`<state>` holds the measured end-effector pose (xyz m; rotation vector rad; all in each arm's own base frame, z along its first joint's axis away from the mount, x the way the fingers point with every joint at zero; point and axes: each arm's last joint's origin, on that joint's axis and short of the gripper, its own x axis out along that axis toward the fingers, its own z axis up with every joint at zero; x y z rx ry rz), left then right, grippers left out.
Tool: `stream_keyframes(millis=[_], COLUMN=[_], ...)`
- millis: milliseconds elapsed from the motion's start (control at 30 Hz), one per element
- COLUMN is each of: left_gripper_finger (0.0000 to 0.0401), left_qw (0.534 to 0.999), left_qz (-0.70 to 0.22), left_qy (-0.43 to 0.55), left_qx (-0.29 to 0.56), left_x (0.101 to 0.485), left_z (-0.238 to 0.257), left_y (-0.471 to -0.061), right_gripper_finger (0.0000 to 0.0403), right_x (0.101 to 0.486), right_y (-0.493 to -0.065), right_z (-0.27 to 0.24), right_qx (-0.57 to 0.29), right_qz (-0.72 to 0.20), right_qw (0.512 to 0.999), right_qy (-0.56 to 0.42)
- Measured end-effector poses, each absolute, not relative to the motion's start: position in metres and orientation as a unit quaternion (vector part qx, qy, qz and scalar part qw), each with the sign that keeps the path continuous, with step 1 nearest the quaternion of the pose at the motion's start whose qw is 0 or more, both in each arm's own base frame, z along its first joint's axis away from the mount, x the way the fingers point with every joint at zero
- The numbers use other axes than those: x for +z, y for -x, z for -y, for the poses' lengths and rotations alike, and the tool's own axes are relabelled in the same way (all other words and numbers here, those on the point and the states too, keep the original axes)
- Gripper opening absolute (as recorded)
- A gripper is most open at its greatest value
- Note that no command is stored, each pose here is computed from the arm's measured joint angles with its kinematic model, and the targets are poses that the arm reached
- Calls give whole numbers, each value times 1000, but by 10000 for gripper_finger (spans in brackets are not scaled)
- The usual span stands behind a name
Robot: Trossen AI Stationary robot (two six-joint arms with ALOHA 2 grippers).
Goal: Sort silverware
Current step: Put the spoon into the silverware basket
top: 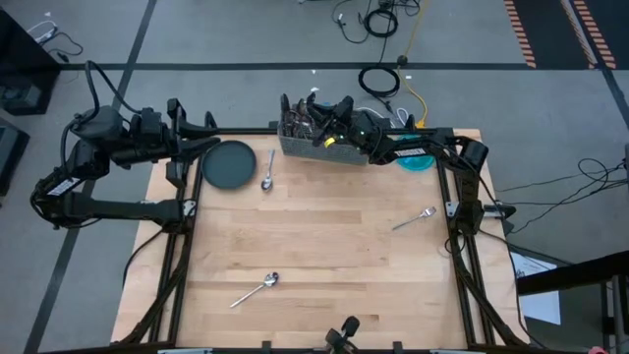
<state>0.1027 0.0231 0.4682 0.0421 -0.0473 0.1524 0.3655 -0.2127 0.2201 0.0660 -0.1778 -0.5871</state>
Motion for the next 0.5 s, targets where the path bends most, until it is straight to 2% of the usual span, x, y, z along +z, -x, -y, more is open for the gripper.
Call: stream_keyframes(millis=[300,400,500], left_gripper_finger=[86,86,86], left_qw=[997,996,989], left_qz=[22,10,-48], left_qy=[-20,-19,-26], left_qx=[76,83,137], left_x=[468,466,455], left_z=[-23,-25,-32], left_y=[-104,-109,-121], right_gripper_finger=[190,210,221], right_x=[222,245,284], right_y=[-368,-362,-349], right_z=[201,198,188], right_qx=[-277,-275,-275], right_qz=[65,95,137], right_qw=[958,956,952], right_qy=[-29,-25,4])
